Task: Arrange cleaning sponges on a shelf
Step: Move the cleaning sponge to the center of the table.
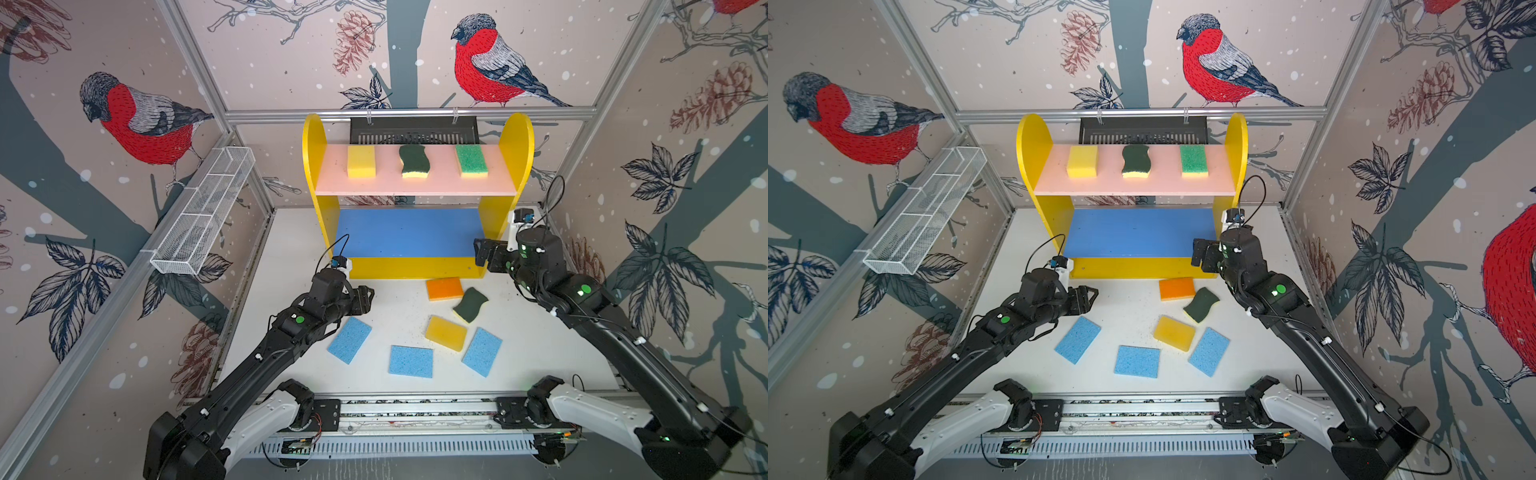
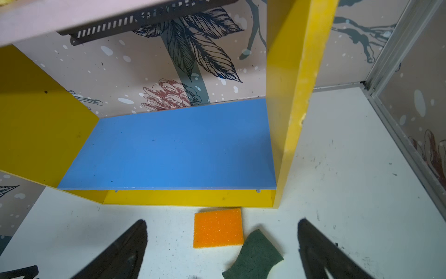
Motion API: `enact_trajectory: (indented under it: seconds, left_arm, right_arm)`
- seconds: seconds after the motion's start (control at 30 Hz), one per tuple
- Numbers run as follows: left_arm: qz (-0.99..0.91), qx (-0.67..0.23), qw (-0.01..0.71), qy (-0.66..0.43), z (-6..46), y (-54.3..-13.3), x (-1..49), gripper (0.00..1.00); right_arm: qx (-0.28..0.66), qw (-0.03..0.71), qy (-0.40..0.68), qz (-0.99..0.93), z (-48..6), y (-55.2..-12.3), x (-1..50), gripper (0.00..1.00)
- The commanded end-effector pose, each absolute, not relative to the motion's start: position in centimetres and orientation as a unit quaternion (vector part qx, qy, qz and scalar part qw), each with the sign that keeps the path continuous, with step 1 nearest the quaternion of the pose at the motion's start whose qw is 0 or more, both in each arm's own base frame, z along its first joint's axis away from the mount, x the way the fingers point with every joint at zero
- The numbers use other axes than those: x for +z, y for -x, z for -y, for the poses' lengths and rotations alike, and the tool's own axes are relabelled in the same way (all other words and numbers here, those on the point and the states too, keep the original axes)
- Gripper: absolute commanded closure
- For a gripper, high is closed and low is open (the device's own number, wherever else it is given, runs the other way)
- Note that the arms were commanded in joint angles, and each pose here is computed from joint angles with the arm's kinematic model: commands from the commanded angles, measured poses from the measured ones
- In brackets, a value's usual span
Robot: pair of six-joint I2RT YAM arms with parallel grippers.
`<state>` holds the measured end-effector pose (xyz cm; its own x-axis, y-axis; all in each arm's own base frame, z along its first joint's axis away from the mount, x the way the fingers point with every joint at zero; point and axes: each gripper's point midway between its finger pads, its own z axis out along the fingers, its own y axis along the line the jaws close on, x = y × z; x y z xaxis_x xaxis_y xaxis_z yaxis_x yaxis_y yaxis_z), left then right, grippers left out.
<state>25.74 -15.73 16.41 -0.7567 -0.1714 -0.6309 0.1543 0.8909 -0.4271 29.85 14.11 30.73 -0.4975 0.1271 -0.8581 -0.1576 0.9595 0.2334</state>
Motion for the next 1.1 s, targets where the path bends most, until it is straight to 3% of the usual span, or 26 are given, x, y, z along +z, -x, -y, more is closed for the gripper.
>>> enact_trajectory:
  seconds: [0.0,0.27,0.5,0.8,1.07]
  left_arm:
    - [-0.922,-0.208,0.324,0.042,14.4,-24.6,14.6,0.32]
    - [-0.936,-0.2,0.277,0.08,13.1,-22.0,10.4,0.33]
    - [-0.937,-0.22,0.27,0.024,16.0,-22.3,10.0,0.34]
    - [-0.92,-0.263,0.279,-0.085,24.2,-23.0,11.0,0.39]
    - [-0.907,-0.301,0.231,-0.181,32.7,-22.8,9.4,0.42]
  right_arm:
    - [0.2,0.494,0.001,-0.846,-15.1,-29.4,30.1,0.04]
    - [0.2,0.468,-0.012,-0.861,-13.9,-28.4,25.5,0.03]
    - [0.203,0.419,-0.044,-0.884,-12.9,-28.1,19.2,0.02]
    - [0.202,0.379,-0.064,-0.901,-11.9,-27.9,15.6,0.04]
    - [0.203,0.365,-0.073,-0.906,-11.2,-27.0,14.5,0.04]
